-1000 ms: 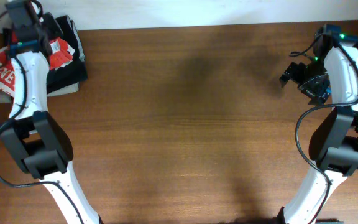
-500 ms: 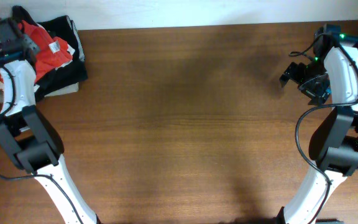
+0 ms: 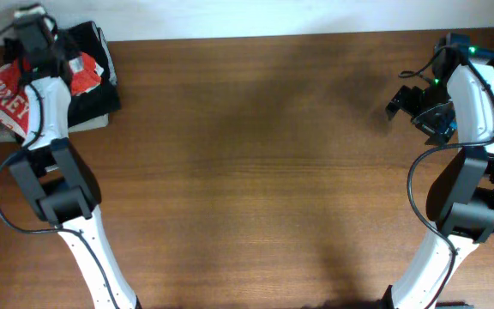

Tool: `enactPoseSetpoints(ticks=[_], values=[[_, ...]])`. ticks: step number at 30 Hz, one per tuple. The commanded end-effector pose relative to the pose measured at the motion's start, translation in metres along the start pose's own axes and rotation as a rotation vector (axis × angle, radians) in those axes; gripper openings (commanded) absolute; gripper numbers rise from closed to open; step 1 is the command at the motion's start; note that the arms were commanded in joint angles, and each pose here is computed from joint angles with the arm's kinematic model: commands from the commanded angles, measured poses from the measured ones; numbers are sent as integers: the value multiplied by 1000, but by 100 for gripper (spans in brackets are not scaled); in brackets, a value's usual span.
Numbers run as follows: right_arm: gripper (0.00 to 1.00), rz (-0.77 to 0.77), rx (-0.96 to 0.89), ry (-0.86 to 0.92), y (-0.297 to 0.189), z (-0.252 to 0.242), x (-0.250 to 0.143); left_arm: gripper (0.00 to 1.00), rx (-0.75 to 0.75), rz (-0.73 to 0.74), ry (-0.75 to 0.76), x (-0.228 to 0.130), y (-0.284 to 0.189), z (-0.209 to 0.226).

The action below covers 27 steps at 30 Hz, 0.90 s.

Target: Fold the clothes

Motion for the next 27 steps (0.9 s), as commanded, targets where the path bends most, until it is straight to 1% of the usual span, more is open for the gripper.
enactPoseSetpoints(ticks=[1, 2, 3, 5, 7, 8, 11, 14, 16, 18, 19, 20, 22, 24, 26, 27], values=[[99, -16, 4, -3, -4, 1, 3, 32, -32, -118, 34, 82, -57, -3], [99, -16, 4, -3, -4, 1, 3, 52, -26, -72, 34, 81, -64, 3], [99, -16, 4, -3, -4, 1, 3, 54, -21, -20, 35, 73, -65, 6], [99, -16, 4, -3, -4, 1, 3, 54, 13, 92, 35, 55, -65, 17], [99, -16, 4, -3, -4, 1, 3, 53, 199, 233, -56, 30, -70, 45], [99, -16, 4, -3, -4, 1, 3, 53, 267, 296, -90, 19, -73, 58], [99, -16, 4, -3, -4, 1, 3, 54, 305, 363, -120, 3, -73, 82], [99, -16, 4, -3, -4, 1, 3, 54, 352, 380, -177, -9, -68, 112], [99, -16, 4, -3, -4, 1, 3, 53, 359, 386, -201, -14, -66, 122], [99, -16, 4, -3, -4, 1, 3, 52, 331, 408, -211, -21, -62, 123], [99, -16, 4, -3, -4, 1, 3, 48, 319, 418, -213, -24, -59, 122], [99, -16, 4, -3, -4, 1, 3, 47, 298, 429, -217, -29, -56, 120], [99, -16, 4, -3, -4, 1, 3, 48, 253, 460, -232, -46, -41, 113], [99, -16, 4, -3, -4, 1, 3, 48, 242, 456, -234, -54, -31, 112], [99, -16, 4, -3, -4, 1, 3, 49, 241, 407, -234, -46, -27, 113], [99, -16, 4, -3, -4, 1, 3, 50, 237, 372, -220, -35, -30, 114]])
Point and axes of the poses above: each gripper's point midway between its finger pads, its own y axis out along the fingers, its own z axis along the line the jaws close on, x = y × z, the point moved 8 cm from there along -y, back along the fingers, and after that the axes turned 5 degrees about y, right-handed, at the moved point
